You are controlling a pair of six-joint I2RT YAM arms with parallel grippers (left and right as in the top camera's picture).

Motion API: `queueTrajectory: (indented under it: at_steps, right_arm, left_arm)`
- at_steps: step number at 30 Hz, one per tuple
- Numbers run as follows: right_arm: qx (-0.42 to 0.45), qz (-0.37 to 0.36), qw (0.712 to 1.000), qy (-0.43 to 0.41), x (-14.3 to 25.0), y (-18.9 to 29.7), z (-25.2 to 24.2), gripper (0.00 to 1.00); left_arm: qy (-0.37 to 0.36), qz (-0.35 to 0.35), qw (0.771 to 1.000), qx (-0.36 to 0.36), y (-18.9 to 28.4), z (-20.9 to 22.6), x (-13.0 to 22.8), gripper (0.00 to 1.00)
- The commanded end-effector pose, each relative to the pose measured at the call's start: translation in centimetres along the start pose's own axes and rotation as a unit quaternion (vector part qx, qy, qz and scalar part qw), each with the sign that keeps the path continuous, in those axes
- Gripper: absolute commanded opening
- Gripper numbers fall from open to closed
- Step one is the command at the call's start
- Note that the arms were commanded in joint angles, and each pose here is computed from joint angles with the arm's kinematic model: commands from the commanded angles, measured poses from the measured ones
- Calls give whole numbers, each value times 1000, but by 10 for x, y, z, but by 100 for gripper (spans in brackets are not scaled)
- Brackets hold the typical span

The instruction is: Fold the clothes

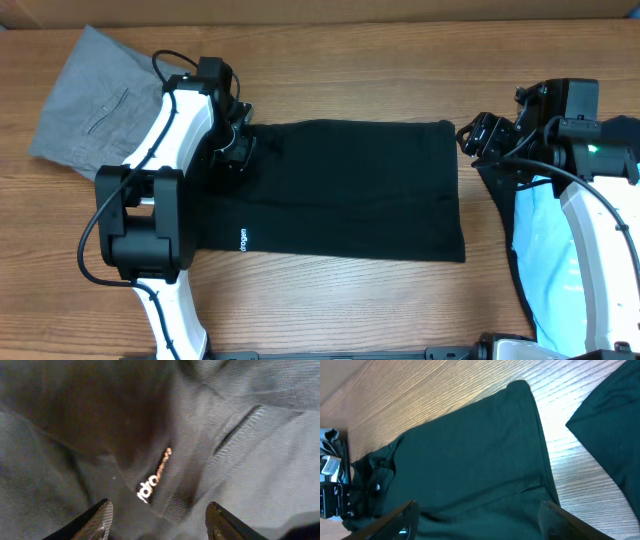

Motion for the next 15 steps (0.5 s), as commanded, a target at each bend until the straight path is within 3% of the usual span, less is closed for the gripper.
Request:
queueTrajectory:
  at_steps: [1,7,9,15]
  right_arm:
    - [-3,-11,1000,13,-5,4,3,80]
    - [-4,-12,1000,13,-5,4,3,80]
    - [-4,-11,1000,13,-5,4,3,80]
    - [-4,-12,1000,14,-5,4,3,80]
  left_arm:
    - [-14,14,1000,-15,-12,2,3,60]
    - [-9,0,1000,-18,-16,3,0,24]
    - [-3,10,999,-38,-15,7,3,8]
    - [24,49,992,-116,4,25,8,4]
Point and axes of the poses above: each gripper's point midway between its finger pads, its own y axis back along the fingers, its own z axis along the line the jaws close on, x = y × z, the point moved 10 cm from there along y, back along the fingers, and after that the axes turned 6 degrees about -y, right-handed, at the moved point
